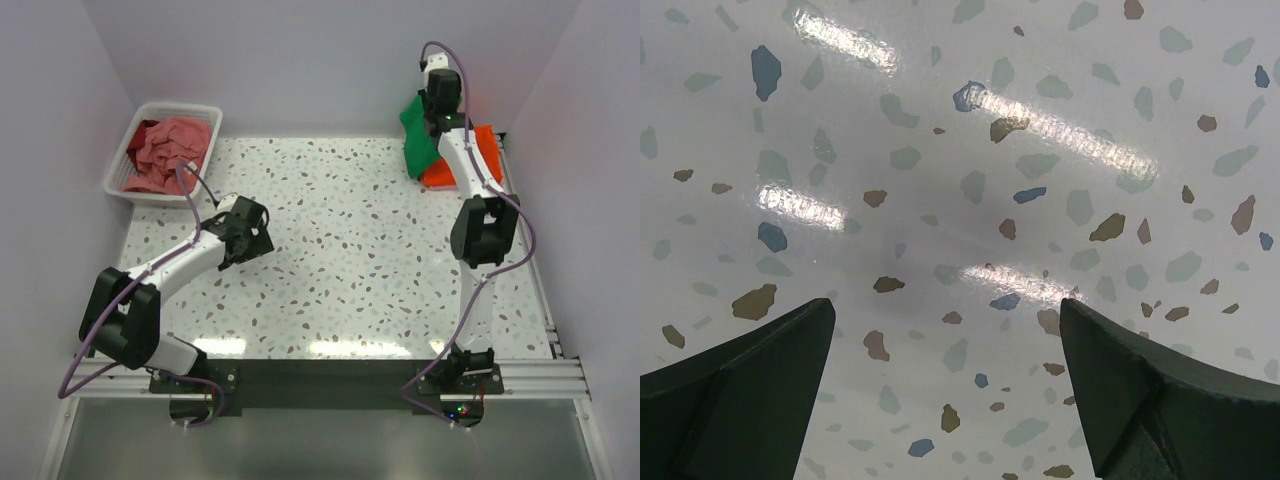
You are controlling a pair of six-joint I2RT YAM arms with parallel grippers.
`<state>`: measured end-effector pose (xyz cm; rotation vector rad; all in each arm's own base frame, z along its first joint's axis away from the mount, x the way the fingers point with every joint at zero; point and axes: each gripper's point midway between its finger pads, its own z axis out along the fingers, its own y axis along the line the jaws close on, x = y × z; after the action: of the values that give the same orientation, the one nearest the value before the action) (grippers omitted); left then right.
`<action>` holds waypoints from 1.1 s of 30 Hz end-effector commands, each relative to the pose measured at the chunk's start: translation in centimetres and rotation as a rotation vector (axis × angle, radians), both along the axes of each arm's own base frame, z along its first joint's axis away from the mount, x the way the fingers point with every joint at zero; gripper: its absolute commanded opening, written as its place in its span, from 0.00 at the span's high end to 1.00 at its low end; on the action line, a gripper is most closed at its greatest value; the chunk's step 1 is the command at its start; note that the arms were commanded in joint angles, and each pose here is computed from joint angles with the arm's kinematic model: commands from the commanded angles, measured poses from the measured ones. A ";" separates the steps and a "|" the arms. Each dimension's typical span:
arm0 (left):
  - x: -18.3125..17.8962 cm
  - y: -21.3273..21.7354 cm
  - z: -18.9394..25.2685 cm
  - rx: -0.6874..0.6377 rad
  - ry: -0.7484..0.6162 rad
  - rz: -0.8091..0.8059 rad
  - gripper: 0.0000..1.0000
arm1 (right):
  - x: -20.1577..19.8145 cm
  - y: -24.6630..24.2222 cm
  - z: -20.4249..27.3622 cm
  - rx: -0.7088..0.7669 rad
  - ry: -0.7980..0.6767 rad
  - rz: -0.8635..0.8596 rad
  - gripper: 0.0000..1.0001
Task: Fold and stack the t-shirts
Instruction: Neatly place the folded tshirt to the corner
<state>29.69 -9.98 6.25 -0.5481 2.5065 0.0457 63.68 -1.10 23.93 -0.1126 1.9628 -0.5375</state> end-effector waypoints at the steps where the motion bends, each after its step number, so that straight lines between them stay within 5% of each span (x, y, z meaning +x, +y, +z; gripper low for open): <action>1: 0.8 0.3 1.0 -0.001 -0.043 0.013 0.00 | -0.5 -1.2 8.3 0.002 -0.176 -0.021 1.00; 33: 1.9 0.0 0.8 0.017 -0.002 0.020 0.00 | 2.5 -14.5 -4.8 0.016 -0.057 -0.263 1.00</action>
<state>30.45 -10.19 5.90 -0.5510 2.5295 0.0696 64.92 -14.69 14.18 0.1071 2.0867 -0.6534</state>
